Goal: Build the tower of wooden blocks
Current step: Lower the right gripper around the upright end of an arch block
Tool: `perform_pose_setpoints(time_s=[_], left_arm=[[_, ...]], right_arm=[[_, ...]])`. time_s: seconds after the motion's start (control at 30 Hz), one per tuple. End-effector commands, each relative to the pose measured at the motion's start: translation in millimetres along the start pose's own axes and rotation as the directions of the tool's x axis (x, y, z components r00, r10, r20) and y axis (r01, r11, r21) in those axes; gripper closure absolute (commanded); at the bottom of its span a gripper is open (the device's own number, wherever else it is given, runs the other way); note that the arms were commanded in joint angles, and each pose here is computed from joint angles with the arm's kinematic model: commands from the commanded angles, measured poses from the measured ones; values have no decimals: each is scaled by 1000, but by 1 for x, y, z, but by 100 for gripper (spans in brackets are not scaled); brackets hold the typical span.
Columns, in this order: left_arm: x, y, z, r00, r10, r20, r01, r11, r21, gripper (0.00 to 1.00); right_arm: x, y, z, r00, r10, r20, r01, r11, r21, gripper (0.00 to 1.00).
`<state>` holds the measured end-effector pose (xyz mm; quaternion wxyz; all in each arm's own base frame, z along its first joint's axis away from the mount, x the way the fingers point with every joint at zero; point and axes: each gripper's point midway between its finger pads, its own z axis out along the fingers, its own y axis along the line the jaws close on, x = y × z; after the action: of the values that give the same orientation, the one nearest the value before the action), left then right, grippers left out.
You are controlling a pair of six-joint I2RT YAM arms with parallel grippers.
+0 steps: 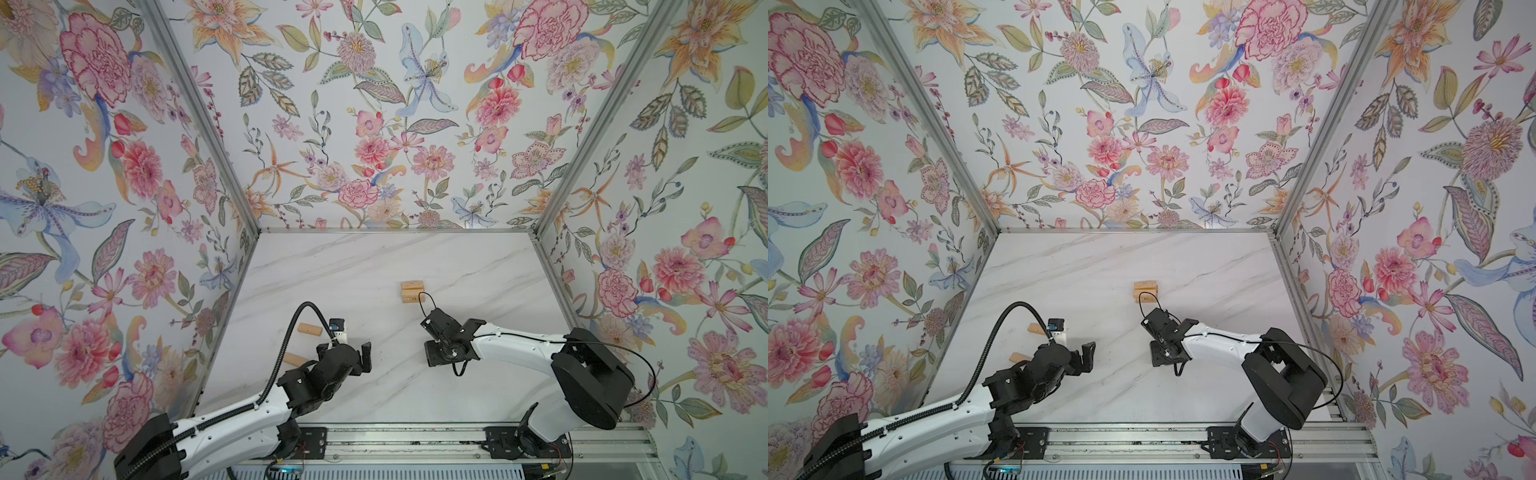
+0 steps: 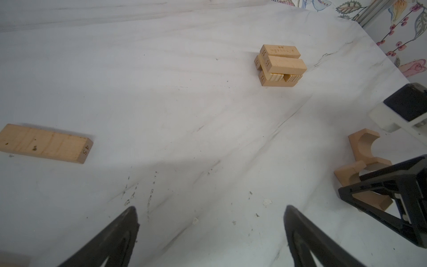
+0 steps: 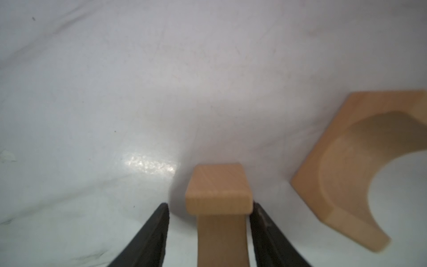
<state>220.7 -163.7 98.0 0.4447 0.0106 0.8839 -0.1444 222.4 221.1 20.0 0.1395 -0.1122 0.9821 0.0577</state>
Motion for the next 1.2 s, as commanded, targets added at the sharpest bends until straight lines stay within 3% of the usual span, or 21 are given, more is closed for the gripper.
perform_pose_setpoints(time_s=[0.0,0.1,0.47,0.63,0.97,1.17], left_arm=[[9,11,1,999,25,-24,-26,999,-25,1],[11,12,2,999,24,-27,-24,999,-23,1],[9,13,1,1000,18,-14,-18,1000,-10,1],[9,14,0,1000,14,-11,-14,1000,-6,1],[8,16,-3,1000,12,-4,-12,1000,-6,1],[6,17,-4,1000,6,1,-6,1000,-7,1]], right_arm=[[1,-3,5,999,-15,-31,16,999,33,46],[-1,-4,4,999,-16,-37,18,999,51,50],[2,-4,-6,997,-38,-68,43,995,85,50],[2,-4,-4,996,-39,-78,46,995,90,56],[1,-5,5,994,-40,-101,50,993,103,55],[1,-5,6,994,-40,-104,50,994,98,62]])
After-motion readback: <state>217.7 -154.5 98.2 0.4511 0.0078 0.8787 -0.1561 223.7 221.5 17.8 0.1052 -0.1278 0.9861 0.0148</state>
